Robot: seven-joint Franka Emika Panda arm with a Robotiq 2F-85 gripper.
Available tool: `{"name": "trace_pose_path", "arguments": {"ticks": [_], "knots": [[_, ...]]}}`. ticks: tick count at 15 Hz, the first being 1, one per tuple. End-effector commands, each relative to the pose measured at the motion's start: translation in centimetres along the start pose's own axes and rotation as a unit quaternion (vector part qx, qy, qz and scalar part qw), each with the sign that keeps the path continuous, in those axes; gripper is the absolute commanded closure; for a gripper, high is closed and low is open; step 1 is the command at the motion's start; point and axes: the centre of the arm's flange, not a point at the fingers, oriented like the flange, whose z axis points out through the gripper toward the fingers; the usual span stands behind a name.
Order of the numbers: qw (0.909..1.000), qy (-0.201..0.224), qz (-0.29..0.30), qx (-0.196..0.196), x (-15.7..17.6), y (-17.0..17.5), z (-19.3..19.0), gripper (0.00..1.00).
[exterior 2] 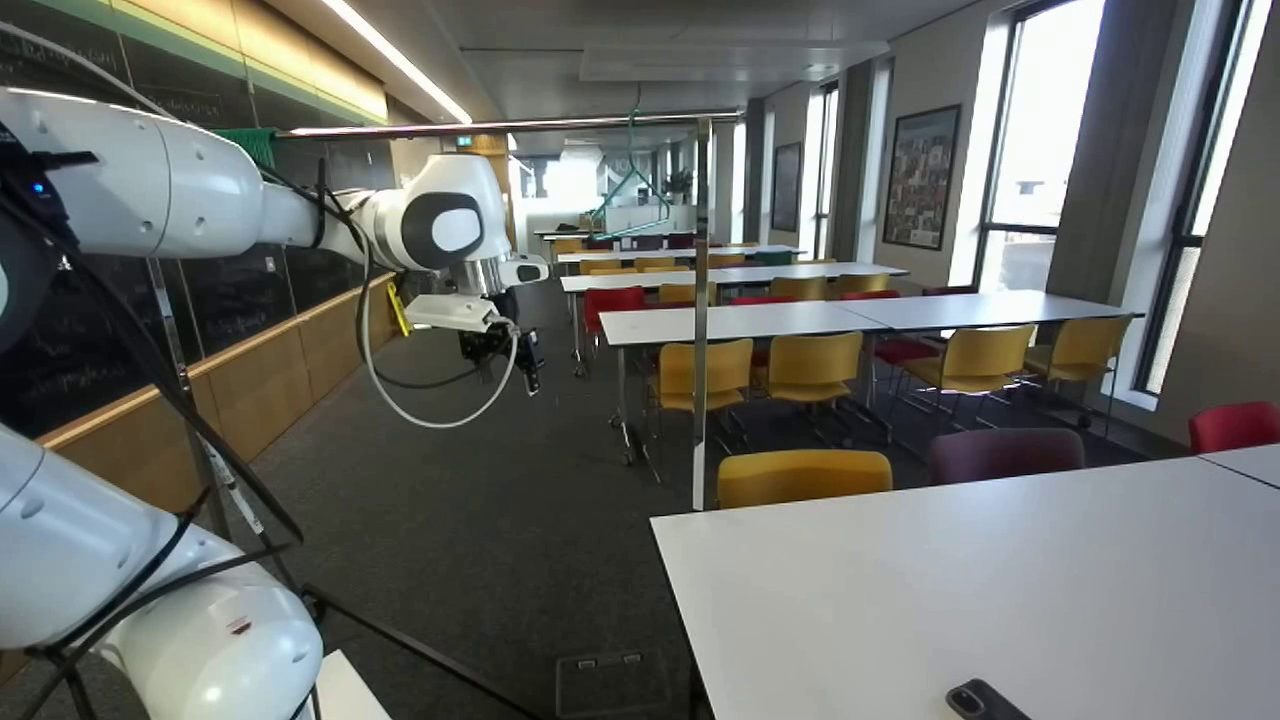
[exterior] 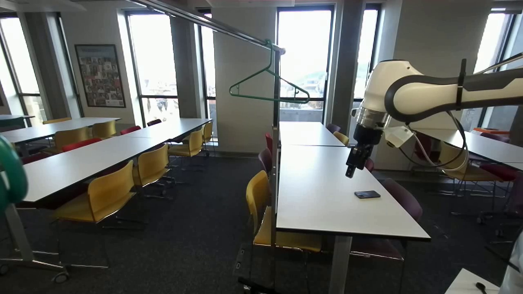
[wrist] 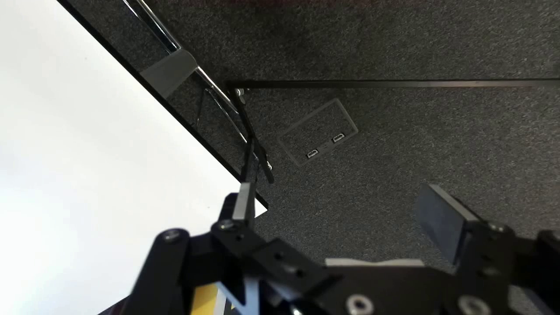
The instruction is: Take the clothing hanger off of the clothing rack and place it on the table
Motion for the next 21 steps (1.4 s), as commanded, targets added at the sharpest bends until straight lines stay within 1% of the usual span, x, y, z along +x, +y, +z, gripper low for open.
{"name": "trace_pose_path", "arguments": {"ticks": [1, 4, 5, 6, 8, 10, 11, 13, 15, 19, 21], "knots": [[1.0, 0.0, 0.0, 0.0, 0.0, 0.0, 0.0, 0.0], [1.0, 0.0, 0.0, 0.0, 0.0, 0.0, 0.0, 0.0], [1.0, 0.0, -0.006, -0.005, 0.5, 0.0, 0.0, 0.0], [0.9997, 0.0, -0.011, -0.023, 1.1, 0.0, 0.1, 0.0], [0.9963, 0.0, -0.032, -0.08, 2.5, 0.0, 0.4, 0.0], [0.9884, -0.009, -0.059, -0.14, 4.3, 0.1, 1.0, 0.0], [0.983, -0.01, -0.076, -0.167, 5.3, 0.0, 1.2, 0.0], [0.9696, -0.006, -0.107, -0.22, 7.1, -0.1, 1.4, 0.0], [0.9526, 0.003, -0.14, -0.27, 9.1, -0.3, 1.4, 0.0], [0.9109, 0.036, -0.212, -0.352, 13.3, -0.8, 0.3, 0.0], [0.8906, 0.073, -0.233, -0.384, 14.5, -1.2, -0.8, 0.0]]}}
